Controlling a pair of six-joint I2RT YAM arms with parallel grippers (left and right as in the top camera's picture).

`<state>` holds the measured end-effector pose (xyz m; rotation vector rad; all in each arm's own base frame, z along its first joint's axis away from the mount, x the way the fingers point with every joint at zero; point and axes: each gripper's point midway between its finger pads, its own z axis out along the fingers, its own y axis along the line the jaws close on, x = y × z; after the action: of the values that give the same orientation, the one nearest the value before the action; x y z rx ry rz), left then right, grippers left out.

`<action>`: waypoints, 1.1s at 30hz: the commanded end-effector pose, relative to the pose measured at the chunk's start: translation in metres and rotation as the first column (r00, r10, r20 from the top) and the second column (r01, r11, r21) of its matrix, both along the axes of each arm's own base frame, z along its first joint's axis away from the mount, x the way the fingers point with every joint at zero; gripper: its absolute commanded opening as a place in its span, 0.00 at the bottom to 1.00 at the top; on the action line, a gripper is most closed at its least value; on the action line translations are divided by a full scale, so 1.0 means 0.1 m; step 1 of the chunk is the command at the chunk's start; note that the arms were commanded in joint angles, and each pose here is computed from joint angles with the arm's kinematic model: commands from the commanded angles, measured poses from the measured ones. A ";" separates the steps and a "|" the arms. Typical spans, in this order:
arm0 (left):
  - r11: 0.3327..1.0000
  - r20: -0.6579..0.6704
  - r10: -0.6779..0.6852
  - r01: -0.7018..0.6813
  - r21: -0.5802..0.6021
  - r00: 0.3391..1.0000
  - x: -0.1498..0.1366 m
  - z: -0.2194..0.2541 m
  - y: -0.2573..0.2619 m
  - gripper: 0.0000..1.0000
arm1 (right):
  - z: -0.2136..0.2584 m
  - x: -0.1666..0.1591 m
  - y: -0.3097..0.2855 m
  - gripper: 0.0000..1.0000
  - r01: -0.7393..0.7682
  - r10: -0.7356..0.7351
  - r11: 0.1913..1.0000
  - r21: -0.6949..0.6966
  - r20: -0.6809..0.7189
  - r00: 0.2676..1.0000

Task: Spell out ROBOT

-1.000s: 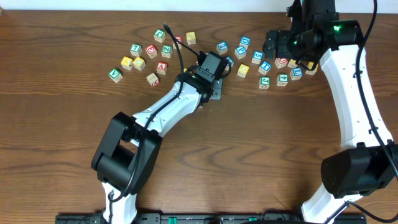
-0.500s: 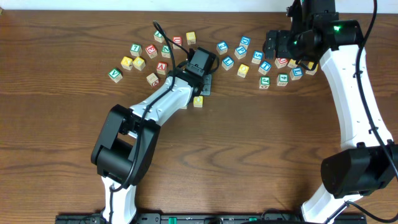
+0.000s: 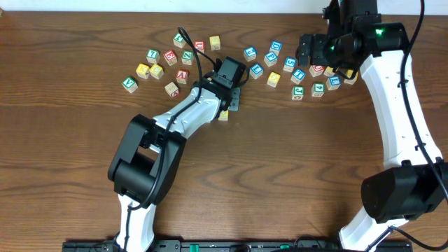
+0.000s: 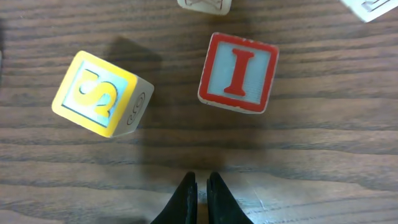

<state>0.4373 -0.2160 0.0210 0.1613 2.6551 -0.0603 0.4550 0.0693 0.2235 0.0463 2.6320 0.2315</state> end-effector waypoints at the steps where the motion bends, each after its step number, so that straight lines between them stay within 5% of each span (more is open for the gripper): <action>1: 1.000 -0.004 -0.005 0.005 0.012 1.000 0.01 -0.04 0.00 0.08 | 0.06 0.02 0.03 0.99 0.004 -0.004 1.000 0.003 0.014 1.000; 33: 0.996 -0.090 -0.050 0.056 0.065 0.995 -0.24 -0.17 0.01 0.08 | 0.06 0.02 0.03 0.99 0.004 -0.004 1.000 0.003 0.014 1.000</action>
<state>0.4173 -0.2179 0.0125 0.2232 2.7216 -0.0192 0.4550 0.0693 0.2236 0.0462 2.6316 0.2315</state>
